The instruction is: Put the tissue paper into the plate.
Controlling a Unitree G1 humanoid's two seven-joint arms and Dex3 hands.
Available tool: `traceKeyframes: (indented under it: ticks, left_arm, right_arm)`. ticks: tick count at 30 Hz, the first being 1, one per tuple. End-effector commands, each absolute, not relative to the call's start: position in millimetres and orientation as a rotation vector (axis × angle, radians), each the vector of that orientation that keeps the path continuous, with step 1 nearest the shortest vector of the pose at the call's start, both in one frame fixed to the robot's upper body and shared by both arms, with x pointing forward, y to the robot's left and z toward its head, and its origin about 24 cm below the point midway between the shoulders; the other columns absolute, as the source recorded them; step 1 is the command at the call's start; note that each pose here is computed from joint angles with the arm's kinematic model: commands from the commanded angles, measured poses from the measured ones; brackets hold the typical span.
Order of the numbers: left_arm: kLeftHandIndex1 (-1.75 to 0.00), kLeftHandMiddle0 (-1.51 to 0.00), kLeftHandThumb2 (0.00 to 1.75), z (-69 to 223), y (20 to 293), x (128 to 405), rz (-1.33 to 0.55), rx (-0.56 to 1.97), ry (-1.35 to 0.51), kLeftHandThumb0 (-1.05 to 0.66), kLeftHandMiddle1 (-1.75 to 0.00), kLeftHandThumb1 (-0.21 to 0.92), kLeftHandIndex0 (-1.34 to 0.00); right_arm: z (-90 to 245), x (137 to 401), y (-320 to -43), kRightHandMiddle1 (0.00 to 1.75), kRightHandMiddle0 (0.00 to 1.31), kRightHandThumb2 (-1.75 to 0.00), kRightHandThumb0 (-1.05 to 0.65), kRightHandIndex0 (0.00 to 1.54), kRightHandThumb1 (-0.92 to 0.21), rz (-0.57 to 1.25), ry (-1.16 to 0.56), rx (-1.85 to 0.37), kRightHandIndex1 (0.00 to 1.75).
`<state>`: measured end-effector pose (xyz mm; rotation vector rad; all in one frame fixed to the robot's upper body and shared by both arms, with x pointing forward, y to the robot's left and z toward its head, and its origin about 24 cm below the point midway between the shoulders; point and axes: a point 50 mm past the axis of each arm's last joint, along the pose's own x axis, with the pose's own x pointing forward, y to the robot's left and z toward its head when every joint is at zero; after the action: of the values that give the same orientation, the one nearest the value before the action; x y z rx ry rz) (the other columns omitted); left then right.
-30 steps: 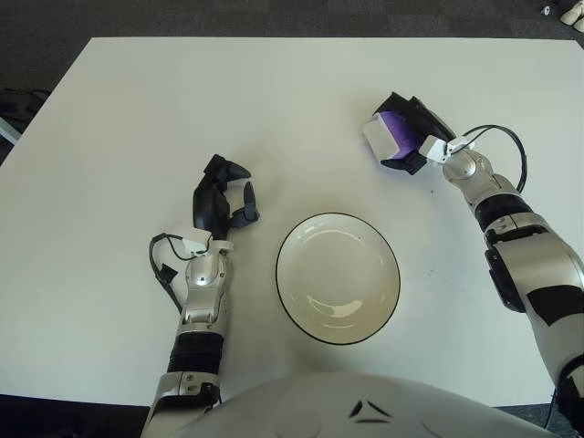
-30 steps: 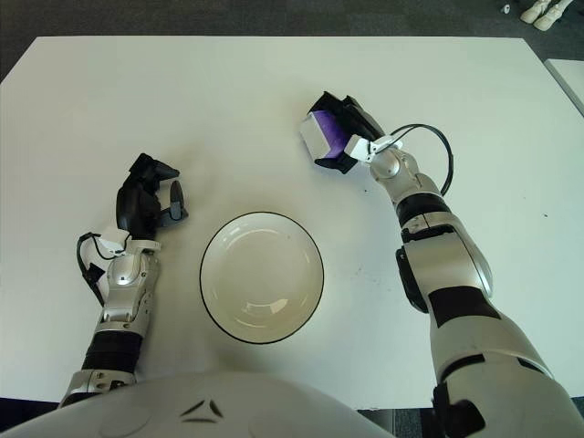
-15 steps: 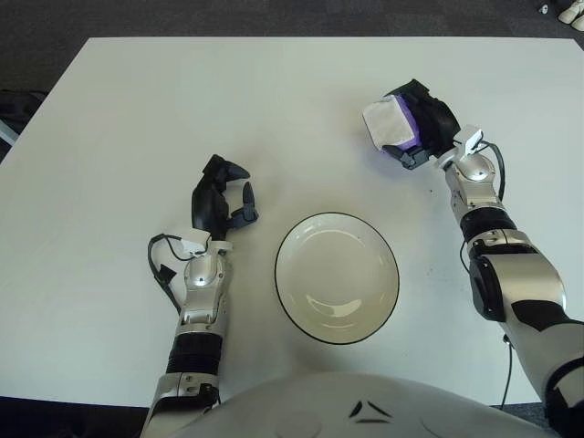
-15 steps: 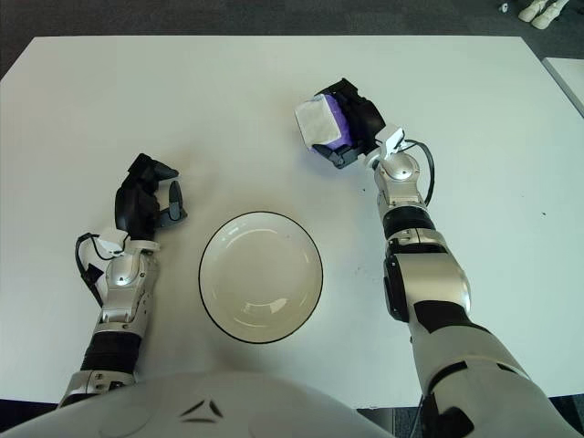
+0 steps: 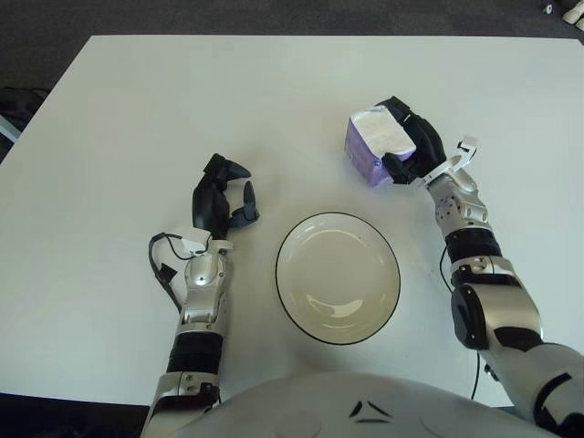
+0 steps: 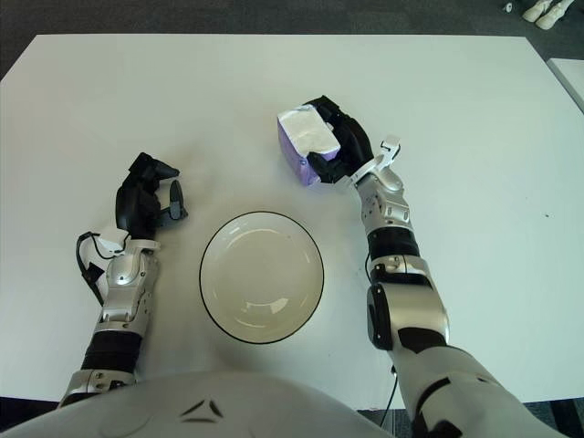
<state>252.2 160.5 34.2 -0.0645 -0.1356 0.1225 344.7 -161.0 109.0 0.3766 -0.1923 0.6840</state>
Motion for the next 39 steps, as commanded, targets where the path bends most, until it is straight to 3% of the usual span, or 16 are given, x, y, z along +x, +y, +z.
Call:
traceKeyframes:
  ticks: [1,14,16,20,24,25,28,31,32,33,35,39]
  left_arm:
    - [-1.75,-1.00,1.26,-5.6,165.4,229.6,0.142,-0.055,0.063,-0.46,-1.75,0.37,-0.57]
    - [-1.75,-1.01,1.27,-5.4,165.2,229.5,0.131,-0.063,0.053,-0.46,-1.75,0.37,-0.57]
    - [-1.75,-1.01,1.27,-5.6,165.0,229.5,0.134,-0.062,0.054,-0.46,-1.75,0.36,-0.57]
    - [-1.75,-1.00,1.27,-5.6,164.9,230.2,0.128,-0.061,0.051,-0.46,-1.75,0.36,-0.57]
    - [-1.75,-1.00,1.27,-5.7,165.0,230.6,0.125,-0.058,0.050,-0.46,-1.75,0.36,-0.57]
    - [-1.75,-1.00,1.27,-5.8,165.0,230.9,0.127,-0.058,0.052,-0.46,-1.75,0.36,-0.57]
    - [-1.75,-1.01,1.27,-5.7,164.6,231.5,0.131,-0.058,0.057,-0.46,-1.75,0.36,-0.57]
    - [-1.75,-1.00,1.27,-5.7,164.1,231.9,0.136,-0.062,0.066,-0.46,-1.75,0.36,-0.57]
    - [-1.75,-1.00,1.27,-5.4,163.8,232.0,0.138,-0.061,0.065,-0.46,-1.75,0.36,-0.57]
    - [-1.75,-1.00,1.27,-5.2,163.6,232.1,0.139,-0.061,0.065,-0.46,-1.75,0.37,-0.57]
    - [-1.75,-1.00,1.27,-5.0,163.3,232.3,0.140,-0.059,0.063,-0.46,-1.75,0.37,-0.57]
    - [-1.75,-1.00,1.26,-4.3,163.2,232.3,0.130,-0.058,0.055,-0.46,-1.75,0.37,-0.57]
  right_arm:
    - [121.4,335.2,-162.5,1.75,0.88,-1.70,-0.63,1.37,-0.01,0.734,-0.220,0.443,1.75]
    - [149.4,304.9,-158.2,1.75,0.87,-1.69,-0.62,1.32,-0.02,0.889,-0.342,0.294,1.75]
    - [152.5,304.9,-154.8,1.75,0.86,-1.67,-0.61,1.28,-0.03,1.077,-0.305,0.437,1.75]
    - [174.9,274.2,-143.9,1.75,0.79,-1.58,-0.57,1.23,-0.11,0.916,-0.611,0.189,1.75]
    - [168.3,272.1,-147.3,1.75,0.78,-1.56,-0.56,1.25,-0.12,0.903,-0.610,0.187,1.75]
    - [167.7,277.6,-145.7,1.75,0.78,-1.56,-0.56,1.26,-0.12,1.041,-0.534,0.272,1.75]
    - [168.9,267.4,-139.6,1.75,0.78,-1.56,-0.57,1.25,-0.12,1.063,-0.671,0.216,1.75]
    - [168.6,253.7,-137.3,1.75,0.79,-1.57,-0.57,1.24,-0.11,0.836,-0.870,0.026,1.75]
    - [148.9,266.9,-154.3,1.75,0.79,-1.58,-0.58,1.24,-0.11,0.927,-0.799,0.007,1.75]
    - [135.7,274.9,-170.3,1.75,0.68,-1.41,-0.53,1.05,-0.24,0.997,-0.745,0.015,1.72]
    - [123.8,280.7,-188.4,1.75,0.57,-1.25,-0.48,0.87,-0.37,1.056,-0.709,0.027,1.71]
    - [121.7,282.8,-189.7,1.75,0.49,-1.12,-0.44,0.73,-0.48,1.066,-0.725,0.019,1.70]
